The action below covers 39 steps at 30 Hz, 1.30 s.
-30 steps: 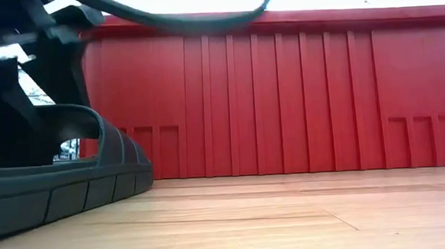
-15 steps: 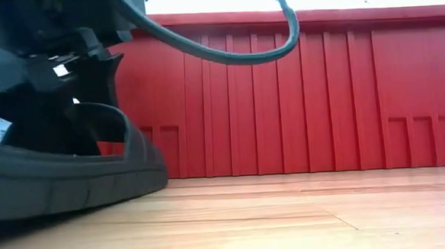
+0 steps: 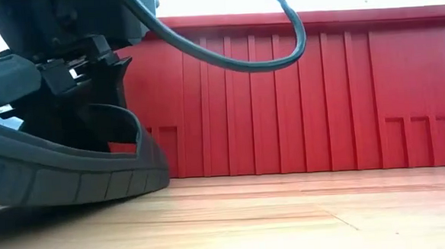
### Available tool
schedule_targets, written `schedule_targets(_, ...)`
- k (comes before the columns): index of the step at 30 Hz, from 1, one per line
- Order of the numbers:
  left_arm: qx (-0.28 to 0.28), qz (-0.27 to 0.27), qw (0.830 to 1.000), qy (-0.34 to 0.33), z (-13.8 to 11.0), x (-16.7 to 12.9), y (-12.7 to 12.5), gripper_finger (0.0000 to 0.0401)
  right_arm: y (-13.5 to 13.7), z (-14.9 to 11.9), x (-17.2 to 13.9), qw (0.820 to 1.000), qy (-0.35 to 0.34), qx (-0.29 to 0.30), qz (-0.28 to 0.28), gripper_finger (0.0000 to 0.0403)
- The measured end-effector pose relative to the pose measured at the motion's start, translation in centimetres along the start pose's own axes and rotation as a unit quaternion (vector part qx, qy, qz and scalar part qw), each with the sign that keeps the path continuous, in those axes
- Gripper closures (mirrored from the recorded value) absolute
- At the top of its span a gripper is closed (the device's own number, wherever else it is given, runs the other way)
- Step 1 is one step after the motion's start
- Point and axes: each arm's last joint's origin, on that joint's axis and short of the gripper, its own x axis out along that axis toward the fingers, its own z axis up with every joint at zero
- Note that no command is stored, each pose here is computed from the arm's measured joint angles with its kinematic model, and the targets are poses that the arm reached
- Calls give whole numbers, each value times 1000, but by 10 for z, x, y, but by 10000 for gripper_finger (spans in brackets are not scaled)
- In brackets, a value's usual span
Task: Pick and place slides into bin
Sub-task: Put the black slipper into the red container
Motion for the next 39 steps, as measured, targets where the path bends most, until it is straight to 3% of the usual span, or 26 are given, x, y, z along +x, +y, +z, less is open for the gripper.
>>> schedule_targets(14, 4, -16, 1000, -20, 11, -11, 2, 345, 0, -1, 0, 1000, 6, -2, 1, 149)
schedule_targets(22, 10, -61, 997, -37, 20, -18, 0, 393, 0, -1, 0, 1000, 6, -2, 1, 149)
schedule_targets(39, 53, -140, 979, -139, 37, -33, -11, 390, 0, -1, 0, 1000, 6, -3, 1, 149)
